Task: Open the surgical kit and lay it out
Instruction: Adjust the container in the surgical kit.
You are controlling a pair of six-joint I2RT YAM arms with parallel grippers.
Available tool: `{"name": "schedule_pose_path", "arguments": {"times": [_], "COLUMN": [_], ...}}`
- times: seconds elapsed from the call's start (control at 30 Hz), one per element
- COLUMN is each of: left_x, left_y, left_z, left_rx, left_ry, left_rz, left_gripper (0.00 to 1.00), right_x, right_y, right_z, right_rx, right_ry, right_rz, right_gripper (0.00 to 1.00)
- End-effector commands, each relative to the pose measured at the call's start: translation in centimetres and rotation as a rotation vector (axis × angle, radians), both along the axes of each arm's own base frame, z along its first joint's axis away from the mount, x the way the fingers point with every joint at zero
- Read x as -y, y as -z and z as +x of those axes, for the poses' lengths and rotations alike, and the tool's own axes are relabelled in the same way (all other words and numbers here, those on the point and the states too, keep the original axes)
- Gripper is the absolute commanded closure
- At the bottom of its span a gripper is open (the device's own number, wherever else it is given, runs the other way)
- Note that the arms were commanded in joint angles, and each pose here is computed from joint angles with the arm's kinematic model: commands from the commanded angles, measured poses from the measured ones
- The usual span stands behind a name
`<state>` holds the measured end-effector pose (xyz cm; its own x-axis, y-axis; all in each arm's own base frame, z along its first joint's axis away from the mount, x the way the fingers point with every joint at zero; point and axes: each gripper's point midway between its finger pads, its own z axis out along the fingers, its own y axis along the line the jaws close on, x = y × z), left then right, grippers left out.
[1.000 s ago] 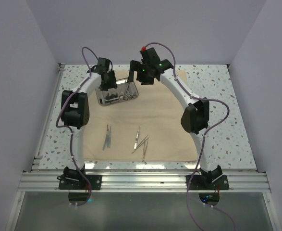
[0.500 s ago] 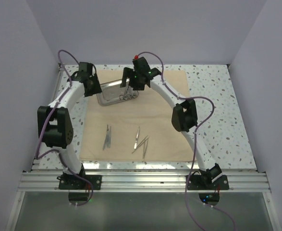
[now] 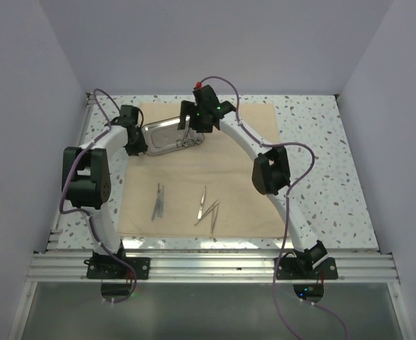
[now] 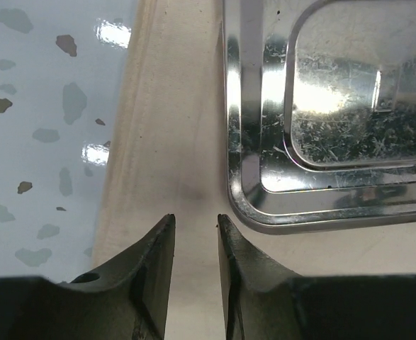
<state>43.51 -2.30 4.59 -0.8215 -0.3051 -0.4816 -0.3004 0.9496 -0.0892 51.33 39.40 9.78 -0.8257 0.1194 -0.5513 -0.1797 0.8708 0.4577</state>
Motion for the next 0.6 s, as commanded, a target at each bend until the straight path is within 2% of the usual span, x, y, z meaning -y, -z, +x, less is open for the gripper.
{"name": "schedule_pose_path", "arguments": {"times": [0.0, 0.17, 0.47, 0.57], "left_x": [0.4, 0.6, 1.1, 1.2], "left_y": [0.2, 1.6, 2.6, 2.8], "left_z": [1.9, 2.6, 4.4, 4.6], "left_rx": [0.04, 0.009, -0.011, -0.014], "left_ry": [0.021, 0.029, 0.067, 0.08], "left_rz": [-0.014, -0.017, -0.025, -0.03], "left_gripper": [0.67, 0.73, 1.0, 1.0], "right_x": [-0.7, -0.4, 2.3, 3.2], "right_y": [0.5, 2.2, 5.7, 6.1], "right_z": [-0.1, 0.3, 1.3, 1.6], "right_rx": [0.035, 0.041, 0.064, 0.083], "right_ry": [-0.011, 0.007, 0.055, 0.061], "right_rz": [-0.043, -0.09, -0.261, -0.314], "right_gripper": [0.16, 0.18, 0.22, 0.24]}}
